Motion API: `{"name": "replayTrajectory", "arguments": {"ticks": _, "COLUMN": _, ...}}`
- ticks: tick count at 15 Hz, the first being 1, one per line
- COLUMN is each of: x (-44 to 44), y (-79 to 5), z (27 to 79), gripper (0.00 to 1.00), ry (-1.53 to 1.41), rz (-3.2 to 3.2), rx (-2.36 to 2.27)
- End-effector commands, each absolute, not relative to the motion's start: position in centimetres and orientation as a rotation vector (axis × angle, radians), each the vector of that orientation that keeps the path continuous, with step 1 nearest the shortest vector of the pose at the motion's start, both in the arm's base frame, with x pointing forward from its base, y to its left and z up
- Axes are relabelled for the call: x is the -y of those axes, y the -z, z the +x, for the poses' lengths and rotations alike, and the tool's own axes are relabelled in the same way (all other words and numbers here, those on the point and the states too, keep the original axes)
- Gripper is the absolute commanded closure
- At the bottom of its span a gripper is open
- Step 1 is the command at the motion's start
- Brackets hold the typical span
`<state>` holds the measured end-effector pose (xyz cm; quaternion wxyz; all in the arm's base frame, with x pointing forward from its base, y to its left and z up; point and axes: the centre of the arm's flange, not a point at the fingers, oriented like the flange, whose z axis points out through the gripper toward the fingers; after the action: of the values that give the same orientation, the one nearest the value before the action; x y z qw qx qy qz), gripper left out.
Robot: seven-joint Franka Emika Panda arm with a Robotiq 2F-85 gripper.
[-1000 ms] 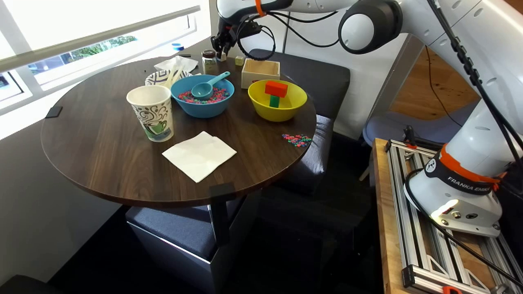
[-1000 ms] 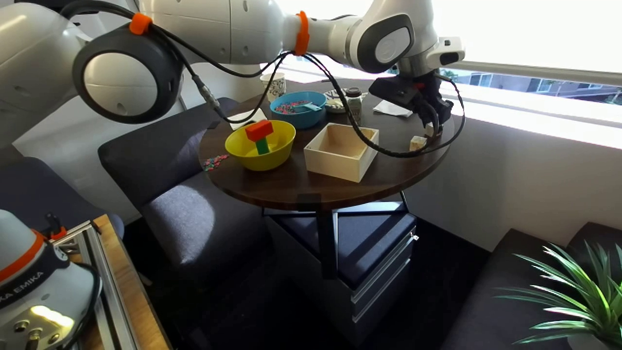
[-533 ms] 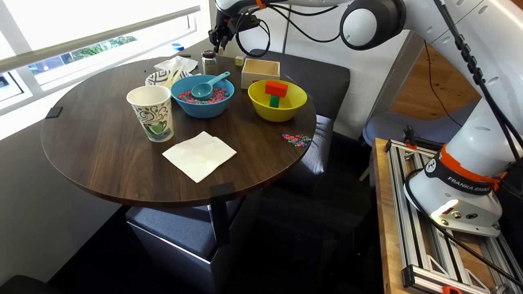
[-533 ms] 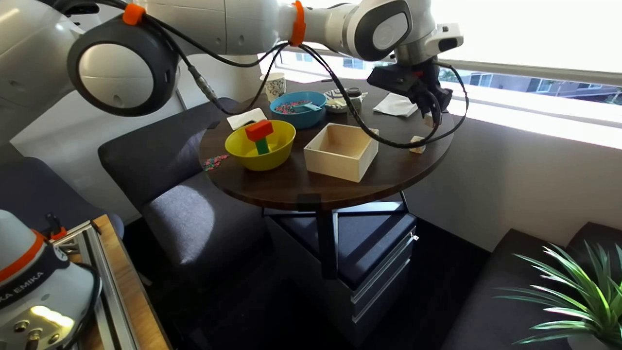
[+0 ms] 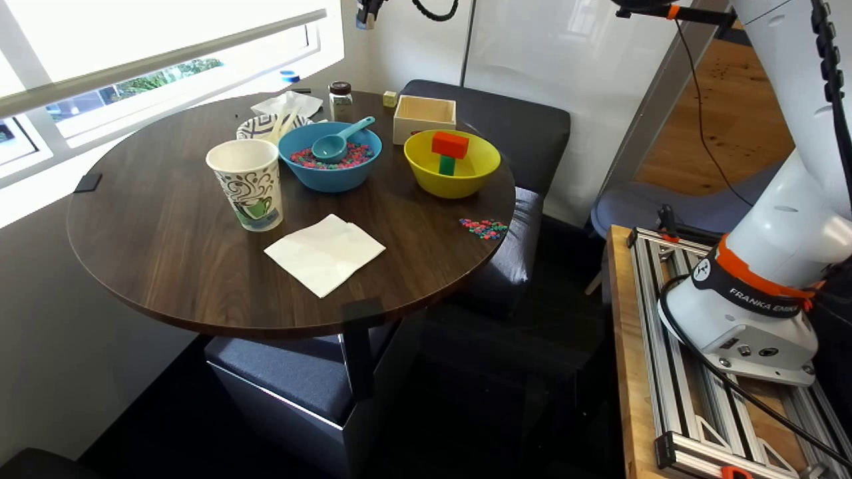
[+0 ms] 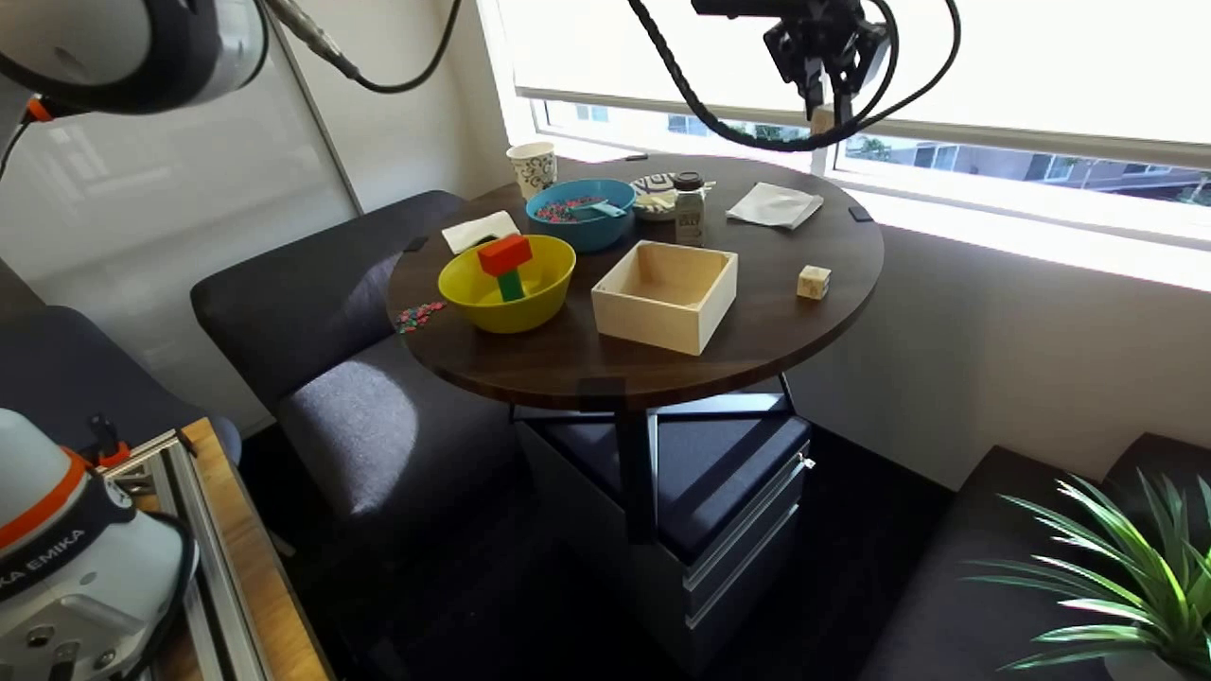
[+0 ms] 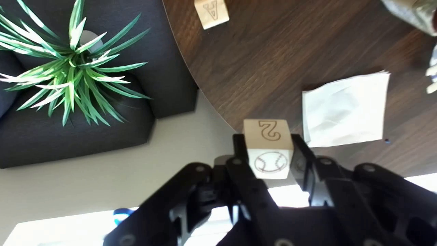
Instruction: Pick up the red and brown block and put it in the yellow bowl
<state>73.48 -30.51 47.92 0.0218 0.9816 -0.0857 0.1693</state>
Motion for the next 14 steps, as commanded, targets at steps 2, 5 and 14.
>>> {"name": "replayTrajectory", "arguments": {"ticks": 2, "x": 28.7, "y": -49.5, "z": 64.4, "gripper": 0.91, "ry": -0.386, "rz": 3.212, "rx": 0.169}}
{"name": "replayTrajectory", "arguments": {"ticks": 5, "x": 28.2, "y": -50.9, "z": 61.7, "gripper": 0.91, "ry": -0.352, "rz": 3.311, "rx": 0.141}}
{"name": "replayTrajectory", "arguments": {"ticks": 14, "x": 29.8, "y": -54.0, "z": 64.0, "gripper": 0.91, "ry": -0.433, "rz": 3.342, "rx": 0.16}}
